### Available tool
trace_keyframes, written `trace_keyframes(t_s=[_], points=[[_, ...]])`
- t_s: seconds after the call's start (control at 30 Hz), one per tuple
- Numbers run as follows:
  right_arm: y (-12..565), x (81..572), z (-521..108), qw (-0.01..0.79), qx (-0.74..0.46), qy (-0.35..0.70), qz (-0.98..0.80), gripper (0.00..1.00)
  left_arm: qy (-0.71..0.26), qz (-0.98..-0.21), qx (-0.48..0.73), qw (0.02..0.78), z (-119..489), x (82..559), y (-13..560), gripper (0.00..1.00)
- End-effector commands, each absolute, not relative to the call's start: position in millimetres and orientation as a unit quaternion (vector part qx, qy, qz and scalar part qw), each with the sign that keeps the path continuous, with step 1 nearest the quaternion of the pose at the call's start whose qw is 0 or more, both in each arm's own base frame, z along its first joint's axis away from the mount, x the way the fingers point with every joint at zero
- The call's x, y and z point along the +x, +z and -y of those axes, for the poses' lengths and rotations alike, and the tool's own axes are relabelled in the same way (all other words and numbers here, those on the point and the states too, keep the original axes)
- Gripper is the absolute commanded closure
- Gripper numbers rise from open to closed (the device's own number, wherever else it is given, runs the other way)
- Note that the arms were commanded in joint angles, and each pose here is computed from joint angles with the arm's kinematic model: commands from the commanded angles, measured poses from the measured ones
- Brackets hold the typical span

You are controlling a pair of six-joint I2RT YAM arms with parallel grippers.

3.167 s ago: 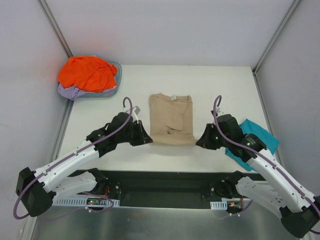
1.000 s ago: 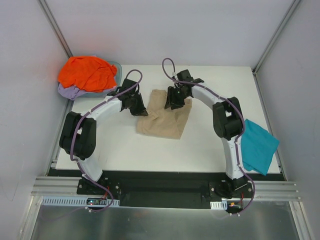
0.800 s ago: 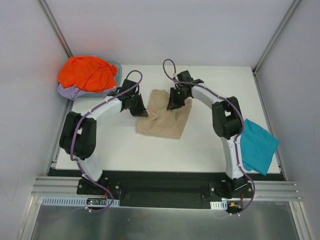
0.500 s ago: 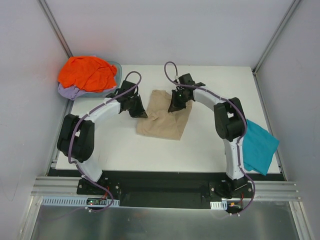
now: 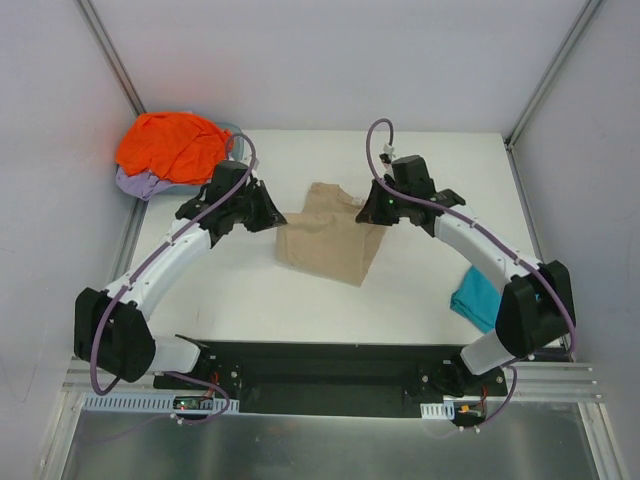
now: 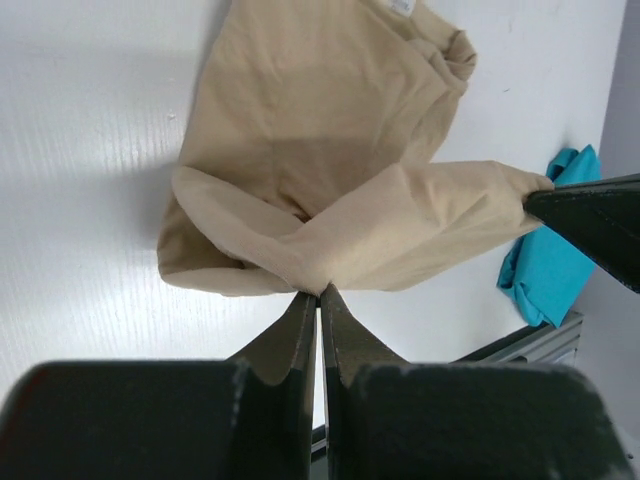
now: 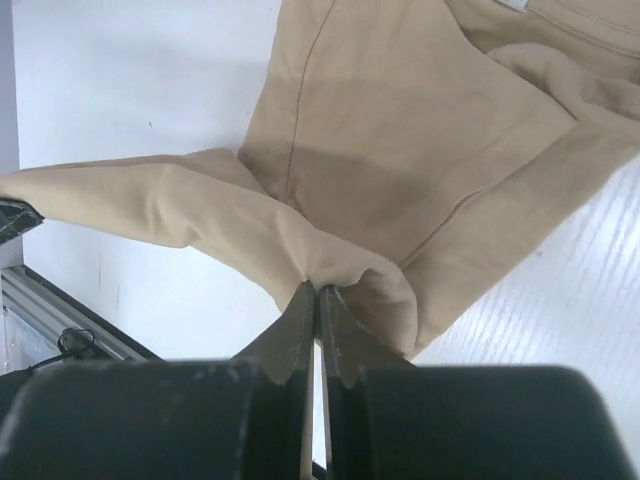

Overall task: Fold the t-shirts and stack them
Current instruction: Fold the long partially folded tshirt into a neat square

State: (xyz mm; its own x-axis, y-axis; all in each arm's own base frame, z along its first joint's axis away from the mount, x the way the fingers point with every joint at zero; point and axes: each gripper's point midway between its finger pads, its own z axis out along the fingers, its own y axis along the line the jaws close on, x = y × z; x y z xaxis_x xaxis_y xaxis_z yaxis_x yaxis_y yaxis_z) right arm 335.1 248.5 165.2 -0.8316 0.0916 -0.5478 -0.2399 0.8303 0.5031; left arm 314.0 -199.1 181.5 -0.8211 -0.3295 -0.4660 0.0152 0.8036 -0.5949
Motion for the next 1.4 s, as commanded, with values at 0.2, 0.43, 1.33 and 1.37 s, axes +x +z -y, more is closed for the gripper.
trace_keyframes(t_s=[0.2,0.43,1.33,1.37], points=[[209.9,317.3,-215.3,0.364,0.007,0.27,-0.891,0.99,-0.323,-0.879,-0.065,0.345,205.2,332.1,232.7,1.0],[221.1,318.8,-197.2,0.381,0.01,0.233,-0.895,0.99,-0.333,-0.875,-0.047,0.347,222.0,359.4,245.2,1.0],[129.2,425.1,-156.9,0.276,0.096,0.197,-0.936,0.99,-0.284,-0.906,-0.018,0.312,277.7,515.0,138.9,1.0],[125.4,427.9,-156.4,0.272,0.099,0.196,-0.937,0.97,-0.286,-0.905,-0.02,0.314,279.6,520.9,139.3,1.0]])
